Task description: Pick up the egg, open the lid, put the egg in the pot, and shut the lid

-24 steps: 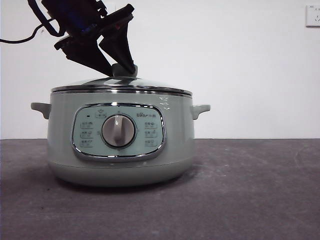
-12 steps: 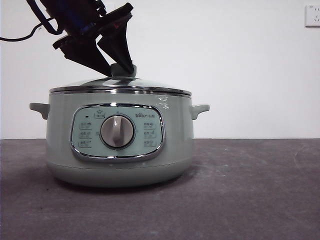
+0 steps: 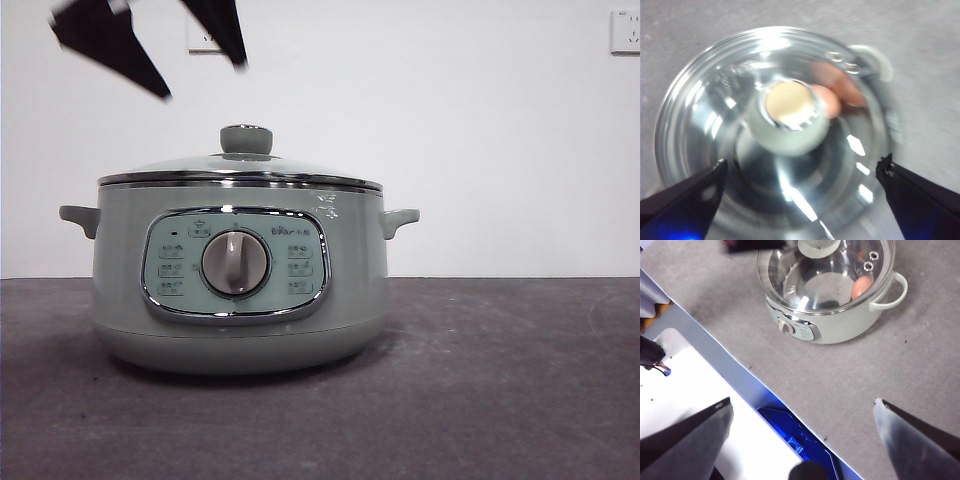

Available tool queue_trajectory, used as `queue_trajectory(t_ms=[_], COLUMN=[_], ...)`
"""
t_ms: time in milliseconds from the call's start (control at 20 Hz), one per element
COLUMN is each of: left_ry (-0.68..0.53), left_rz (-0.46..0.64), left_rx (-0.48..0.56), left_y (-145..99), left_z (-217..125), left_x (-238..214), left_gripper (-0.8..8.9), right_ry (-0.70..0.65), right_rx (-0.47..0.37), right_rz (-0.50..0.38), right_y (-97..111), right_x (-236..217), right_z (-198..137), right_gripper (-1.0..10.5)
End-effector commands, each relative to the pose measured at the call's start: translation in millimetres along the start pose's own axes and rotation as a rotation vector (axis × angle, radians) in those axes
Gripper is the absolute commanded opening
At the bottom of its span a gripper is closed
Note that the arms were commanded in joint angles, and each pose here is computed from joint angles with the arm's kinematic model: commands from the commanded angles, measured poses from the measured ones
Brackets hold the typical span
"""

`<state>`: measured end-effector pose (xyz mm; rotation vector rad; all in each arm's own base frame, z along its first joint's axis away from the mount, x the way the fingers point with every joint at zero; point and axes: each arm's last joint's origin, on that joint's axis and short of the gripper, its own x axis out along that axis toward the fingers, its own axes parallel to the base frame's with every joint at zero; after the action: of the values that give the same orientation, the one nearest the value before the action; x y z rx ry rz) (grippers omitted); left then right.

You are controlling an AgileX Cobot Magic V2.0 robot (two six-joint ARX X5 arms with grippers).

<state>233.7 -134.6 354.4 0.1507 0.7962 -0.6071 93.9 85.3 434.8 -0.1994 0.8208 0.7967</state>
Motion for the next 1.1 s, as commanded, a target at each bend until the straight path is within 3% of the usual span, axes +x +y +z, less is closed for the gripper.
queue_trajectory(t_ms=[50, 200, 250, 300, 400, 450, 750, 1100], left_ry=[0.057, 0.084, 0.092, 0.100, 0.110, 0.115, 0.131, 0.127], left_rz=[-0.088, -0.165, -0.170, -0.173, -0.189, -0.190, -0.189, -0.187], left_rx=[-0.004, -0.011, -0.013, -0.014, -0.012, 0.010, 0.024, 0.025], left_y=[-6.9, -13.9, -15.4, -16.7, -18.8, -19.4, -19.9, -19.7], left_z=[-3.1, -9.4, -12.4, -15.1, -21.2, -24.6, -29.3, -28.7], left_x=[-26.9, -63.1, -73.3, -82.0, -95.1, -99.7, -104.9, -104.6], left_gripper=[5.02, 4.98, 4.96, 4.48, 1.49, -0.31, -0.03, -0.03], right_ry=[0.026, 0.037, 0.041, 0.043, 0.048, 0.048, 0.020, 0.017], right_rx=[0.004, 0.001, 0.002, 0.002, -0.016, -0.027, 0.019, 0.018], right_rz=[0.003, 0.002, 0.003, 0.002, 0.003, 0.002, 0.000, -0.001], right_y=[-0.2, -0.6, -0.8, -0.9, -1.1, -1.1, -0.9, -0.8], right_x=[3.2, 6.6, 7.7, 8.5, 9.9, 9.9, 8.6, 7.7], right_z=[-0.1, 1.6, 2.3, 2.7, 3.4, 3.4, 5.0, 4.5], right_gripper=[4.7, 4.7, 4.2, 3.1, 0.2, -0.1, 0.0, 0.0])
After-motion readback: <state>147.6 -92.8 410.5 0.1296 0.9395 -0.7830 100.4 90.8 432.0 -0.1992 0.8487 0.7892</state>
